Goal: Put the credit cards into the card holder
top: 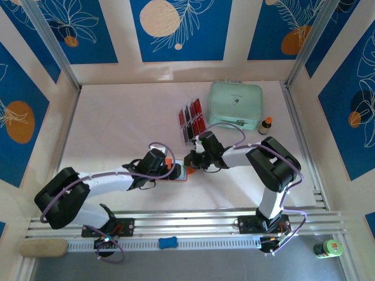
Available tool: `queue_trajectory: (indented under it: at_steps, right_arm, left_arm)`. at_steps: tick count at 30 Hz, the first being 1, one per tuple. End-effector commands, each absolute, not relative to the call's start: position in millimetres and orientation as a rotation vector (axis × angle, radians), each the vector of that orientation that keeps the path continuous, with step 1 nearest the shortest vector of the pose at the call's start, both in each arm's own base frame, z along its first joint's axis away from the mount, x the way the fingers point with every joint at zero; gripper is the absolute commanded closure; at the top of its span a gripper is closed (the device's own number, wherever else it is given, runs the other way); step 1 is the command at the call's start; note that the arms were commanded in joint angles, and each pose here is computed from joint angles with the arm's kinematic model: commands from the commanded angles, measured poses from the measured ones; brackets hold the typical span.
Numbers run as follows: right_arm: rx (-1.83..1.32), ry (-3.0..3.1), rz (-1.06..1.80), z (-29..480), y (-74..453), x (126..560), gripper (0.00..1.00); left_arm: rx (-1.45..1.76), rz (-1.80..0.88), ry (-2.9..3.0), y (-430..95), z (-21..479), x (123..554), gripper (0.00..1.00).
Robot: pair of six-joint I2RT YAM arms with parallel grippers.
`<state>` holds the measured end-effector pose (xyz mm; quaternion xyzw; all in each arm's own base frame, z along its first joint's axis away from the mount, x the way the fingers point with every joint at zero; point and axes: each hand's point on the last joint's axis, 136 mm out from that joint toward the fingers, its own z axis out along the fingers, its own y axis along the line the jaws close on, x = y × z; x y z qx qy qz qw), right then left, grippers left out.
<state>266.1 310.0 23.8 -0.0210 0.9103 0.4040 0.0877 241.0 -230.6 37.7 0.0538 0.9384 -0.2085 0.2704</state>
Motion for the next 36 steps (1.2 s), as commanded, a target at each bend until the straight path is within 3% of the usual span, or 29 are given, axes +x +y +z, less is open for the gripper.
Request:
queue_trajectory:
  at_steps: [1, 16, 23, 30, 36]
  right_arm:
    - [-0.084, 2.761, 1.191, 14.8, 309.6, 261.7, 1.00]
    - [-0.118, 2.779, 1.217, 12.6, 327.4, 258.3, 1.00]
    - [-0.118, 2.780, 1.223, 13.3, 328.8, 259.1, 1.00]
    - [-0.123, 2.773, 1.234, 16.4, 330.4, 259.0, 1.00]
    - [-0.124, 2.743, 1.247, 29.1, 329.3, 261.6, 0.98]
  left_arm:
    - [0.161, -0.514, 2.552, -223.9, 27.1, 240.7, 0.00]
    - [0.115, -0.380, 2.600, -203.4, 16.1, 236.7, 0.00]
    - [0.124, -0.289, 2.636, -193.4, 8.7, 234.7, 0.11]
    - [0.133, -0.290, 2.651, -193.7, 2.1, 232.7, 0.32]
    - [0.132, -0.300, 2.659, -194.3, -2.2, 230.3, 0.42]
